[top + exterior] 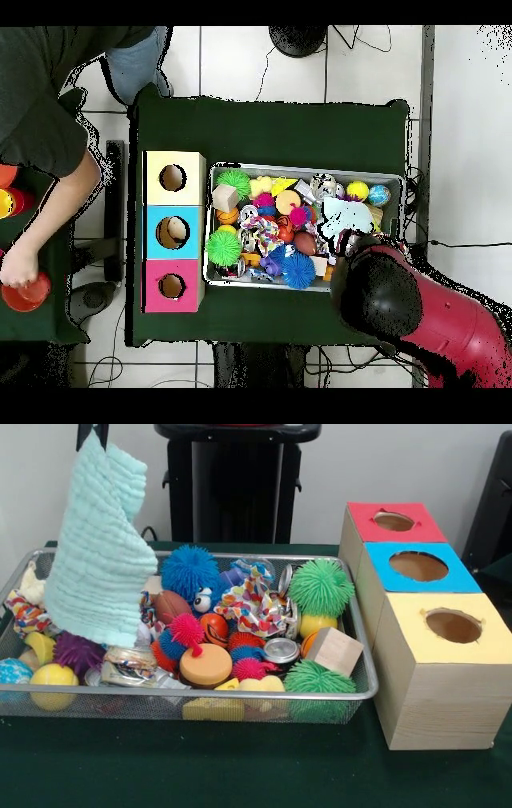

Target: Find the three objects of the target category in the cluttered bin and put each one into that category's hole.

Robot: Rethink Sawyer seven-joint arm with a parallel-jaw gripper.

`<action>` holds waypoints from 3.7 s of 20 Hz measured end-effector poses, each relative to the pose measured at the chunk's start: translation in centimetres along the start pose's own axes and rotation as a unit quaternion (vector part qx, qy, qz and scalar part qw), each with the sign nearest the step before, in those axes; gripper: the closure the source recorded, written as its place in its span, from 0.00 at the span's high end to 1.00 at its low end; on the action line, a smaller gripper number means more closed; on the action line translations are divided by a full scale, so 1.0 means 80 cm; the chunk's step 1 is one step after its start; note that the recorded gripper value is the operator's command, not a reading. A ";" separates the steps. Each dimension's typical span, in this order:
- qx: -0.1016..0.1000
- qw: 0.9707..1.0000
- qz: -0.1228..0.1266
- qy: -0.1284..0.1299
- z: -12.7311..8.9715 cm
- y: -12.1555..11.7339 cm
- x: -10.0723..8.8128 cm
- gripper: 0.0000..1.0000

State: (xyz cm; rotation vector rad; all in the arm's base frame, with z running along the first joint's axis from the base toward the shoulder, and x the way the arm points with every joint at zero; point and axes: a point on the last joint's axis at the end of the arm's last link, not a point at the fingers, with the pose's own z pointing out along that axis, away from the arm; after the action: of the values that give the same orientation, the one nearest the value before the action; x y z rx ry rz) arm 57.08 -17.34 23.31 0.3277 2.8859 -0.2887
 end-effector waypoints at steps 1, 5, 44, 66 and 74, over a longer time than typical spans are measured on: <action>-0.001 1.000 -0.003 0.000 0.001 0.002 0.000 0.00; -0.004 1.000 -0.014 0.001 0.004 0.007 0.001 1.00; -0.059 0.989 -0.135 0.014 -0.003 0.230 0.064 1.00; -0.058 0.991 -0.121 -0.001 0.111 0.264 0.118 1.00; -0.060 0.992 -0.108 -0.008 0.147 0.276 0.116 1.00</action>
State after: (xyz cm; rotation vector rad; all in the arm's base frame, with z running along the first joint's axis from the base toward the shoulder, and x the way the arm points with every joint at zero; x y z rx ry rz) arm 55.91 3.00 6.13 -0.0075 2.9090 -0.1498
